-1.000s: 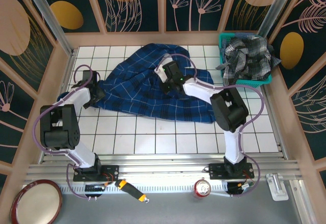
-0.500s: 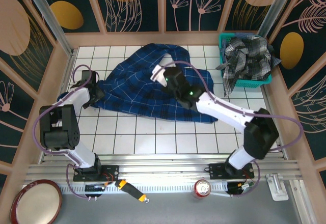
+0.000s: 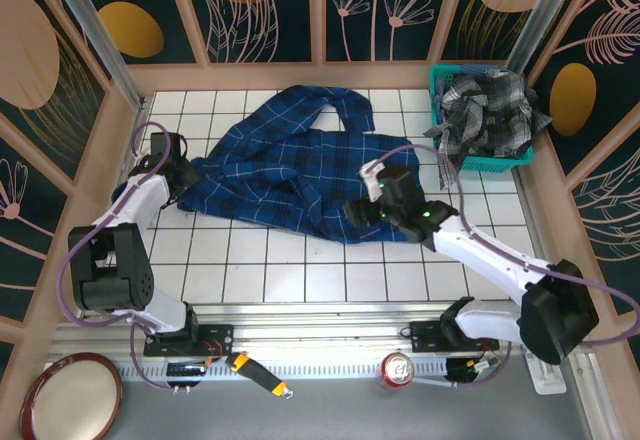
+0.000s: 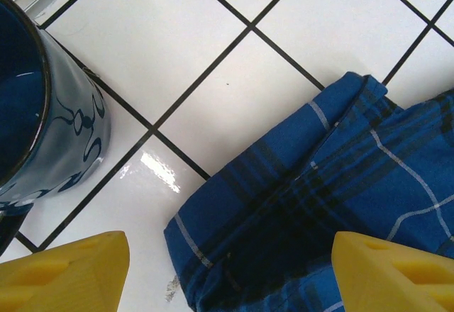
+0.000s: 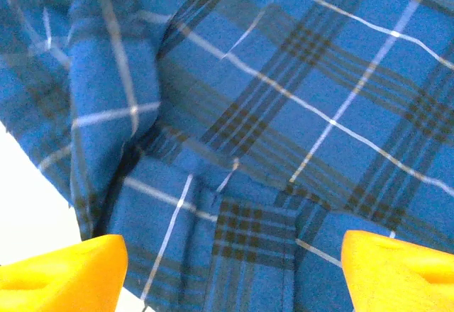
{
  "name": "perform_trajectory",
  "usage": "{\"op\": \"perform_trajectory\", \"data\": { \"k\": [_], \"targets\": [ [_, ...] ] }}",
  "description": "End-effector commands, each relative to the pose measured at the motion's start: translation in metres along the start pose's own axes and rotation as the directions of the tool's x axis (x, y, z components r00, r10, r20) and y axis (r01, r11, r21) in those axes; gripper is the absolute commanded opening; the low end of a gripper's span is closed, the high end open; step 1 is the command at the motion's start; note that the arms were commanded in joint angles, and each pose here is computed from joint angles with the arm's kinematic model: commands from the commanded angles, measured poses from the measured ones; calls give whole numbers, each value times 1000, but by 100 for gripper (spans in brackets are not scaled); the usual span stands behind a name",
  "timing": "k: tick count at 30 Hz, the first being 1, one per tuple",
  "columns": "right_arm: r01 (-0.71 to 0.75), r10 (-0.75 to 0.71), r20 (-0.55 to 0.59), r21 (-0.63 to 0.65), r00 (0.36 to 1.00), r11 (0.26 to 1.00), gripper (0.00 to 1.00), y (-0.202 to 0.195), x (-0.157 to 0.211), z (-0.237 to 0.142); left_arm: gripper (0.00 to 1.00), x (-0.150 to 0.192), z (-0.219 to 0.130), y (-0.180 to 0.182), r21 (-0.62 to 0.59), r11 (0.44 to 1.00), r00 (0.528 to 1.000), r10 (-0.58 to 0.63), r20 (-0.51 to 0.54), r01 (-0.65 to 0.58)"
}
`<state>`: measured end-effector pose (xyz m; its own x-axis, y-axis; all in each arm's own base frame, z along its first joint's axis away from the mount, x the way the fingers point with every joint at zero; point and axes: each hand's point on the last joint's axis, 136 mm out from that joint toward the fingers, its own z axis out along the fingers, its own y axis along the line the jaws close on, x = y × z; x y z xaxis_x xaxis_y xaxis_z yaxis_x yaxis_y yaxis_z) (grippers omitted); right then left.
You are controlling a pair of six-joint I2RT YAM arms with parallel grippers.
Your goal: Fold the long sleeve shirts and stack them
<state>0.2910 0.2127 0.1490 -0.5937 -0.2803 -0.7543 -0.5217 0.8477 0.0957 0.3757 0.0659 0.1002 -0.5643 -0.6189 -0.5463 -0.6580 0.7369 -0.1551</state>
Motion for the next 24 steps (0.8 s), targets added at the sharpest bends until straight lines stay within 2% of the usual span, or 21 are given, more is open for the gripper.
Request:
{"op": "perform_trajectory", "data": {
  "k": [1,5,8,14,16,18,21,22,24],
  "targets": [
    [-290,289,-24,-77,957,954,80,-3,8,13,75,-8,-1,-7,31,999,999,-33,7,33],
    [-413,414,-171,47,894,910,75,-17,47,43,75,-4,6,-8,31,999,1000,-28,-8,29],
    [-440,440,-264,61,859,896,69,-12,70,61,75,-2,10,-11,38,999,999,-25,-21,26],
    [-426,445,-317,131,837,895,64,-17,92,73,76,1,17,-12,37,999,999,-17,-30,18],
    [-416,432,-335,121,837,901,58,-13,95,76,75,1,20,-14,42,999,999,-14,-37,15],
    [-394,414,-355,130,838,910,43,-12,98,77,75,3,24,-17,48,999,999,-10,-53,13],
    [-363,404,-338,180,850,914,9,-20,90,70,75,4,27,-20,56,998,998,-11,-55,14],
    [-355,401,-321,194,858,915,2,-23,84,65,75,4,28,-19,55,998,998,-10,-55,13],
    [-350,397,-254,211,882,913,0,-31,60,47,75,3,29,-19,49,999,998,-6,-56,9]
  ]
}}
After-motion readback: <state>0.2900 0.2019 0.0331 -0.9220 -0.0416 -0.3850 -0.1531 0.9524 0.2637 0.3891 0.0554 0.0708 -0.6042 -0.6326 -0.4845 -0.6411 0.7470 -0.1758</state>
